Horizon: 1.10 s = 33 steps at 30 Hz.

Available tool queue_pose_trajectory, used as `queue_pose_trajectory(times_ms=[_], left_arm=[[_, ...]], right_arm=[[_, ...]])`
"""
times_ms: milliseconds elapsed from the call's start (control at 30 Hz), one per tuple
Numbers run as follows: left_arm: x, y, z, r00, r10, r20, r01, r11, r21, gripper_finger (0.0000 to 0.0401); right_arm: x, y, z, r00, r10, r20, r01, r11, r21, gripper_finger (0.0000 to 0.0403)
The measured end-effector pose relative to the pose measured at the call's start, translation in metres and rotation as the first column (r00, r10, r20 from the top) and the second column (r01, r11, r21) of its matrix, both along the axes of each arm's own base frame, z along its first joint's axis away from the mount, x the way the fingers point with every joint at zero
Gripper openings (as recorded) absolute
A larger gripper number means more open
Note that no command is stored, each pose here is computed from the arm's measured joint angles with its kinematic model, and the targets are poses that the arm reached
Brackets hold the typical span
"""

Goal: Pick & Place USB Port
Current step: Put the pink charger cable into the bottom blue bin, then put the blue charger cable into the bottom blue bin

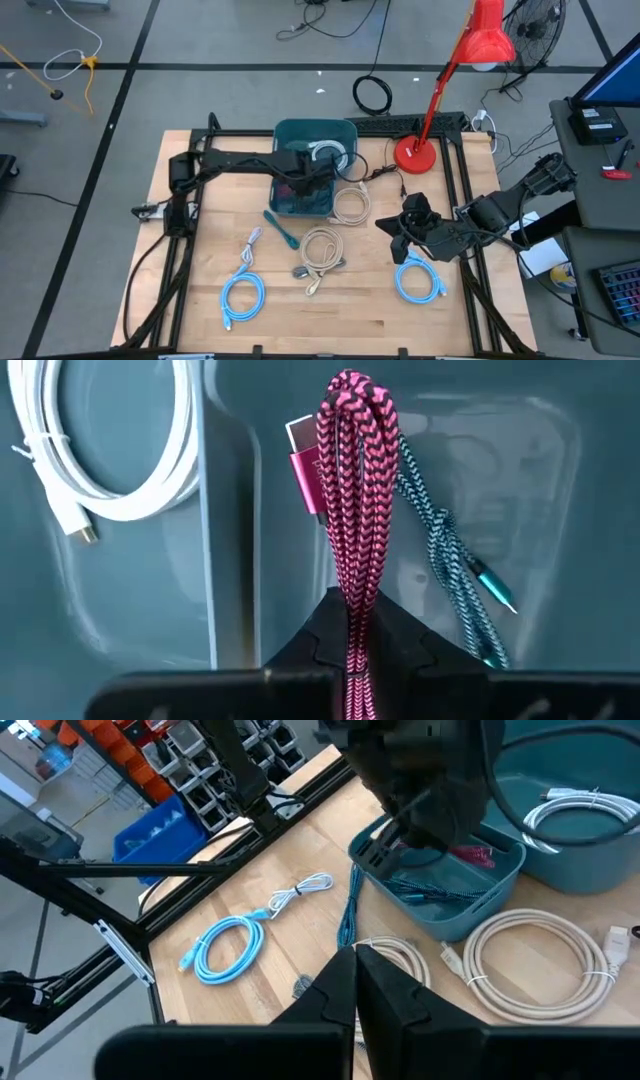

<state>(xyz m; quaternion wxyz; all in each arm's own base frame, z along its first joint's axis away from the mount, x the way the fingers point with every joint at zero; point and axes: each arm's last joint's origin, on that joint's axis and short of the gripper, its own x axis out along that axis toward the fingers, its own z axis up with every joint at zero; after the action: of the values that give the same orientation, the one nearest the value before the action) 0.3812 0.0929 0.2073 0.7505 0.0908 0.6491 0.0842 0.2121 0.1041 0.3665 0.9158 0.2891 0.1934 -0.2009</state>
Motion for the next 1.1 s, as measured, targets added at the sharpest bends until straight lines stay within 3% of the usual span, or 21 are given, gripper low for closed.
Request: queue_pose_trajectory(times_ms=[433, 700, 900, 1100], left_arm=[[0.004, 0.01, -0.023, 0.999, 0.002, -0.043, -0.003, 0.999, -0.04, 0.0017], [0.005, 0.011, -0.026, 0.997, 0.067, -0.045, -0.067, 0.998, 0.004, 0.0099], [0.003, 0.009, -0.019, 0.993, 0.1, -0.068, -0.1, 0.995, 0.004, 0.0127], [0.012, -0.004, 0.015, 0.994, 0.111, -0.003, -0.111, 0.994, 0.005, 0.013]], right_arm=[[0.0, 0.0, -0.001, 1.0, 0.002, -0.006, -0.002, 1.0, -0.002, 0.0], [0.0, 0.0, -0.001, 1.0, -0.001, -0.004, 0.001, 1.0, 0.005, 0.0], [0.0, 0.0, -0.001, 1.0, -0.001, -0.005, 0.001, 1.0, 0.005, 0.0], [0.0, 0.0, -0.001, 1.0, 0.006, -0.008, -0.006, 1.0, -0.001, 0.0]])
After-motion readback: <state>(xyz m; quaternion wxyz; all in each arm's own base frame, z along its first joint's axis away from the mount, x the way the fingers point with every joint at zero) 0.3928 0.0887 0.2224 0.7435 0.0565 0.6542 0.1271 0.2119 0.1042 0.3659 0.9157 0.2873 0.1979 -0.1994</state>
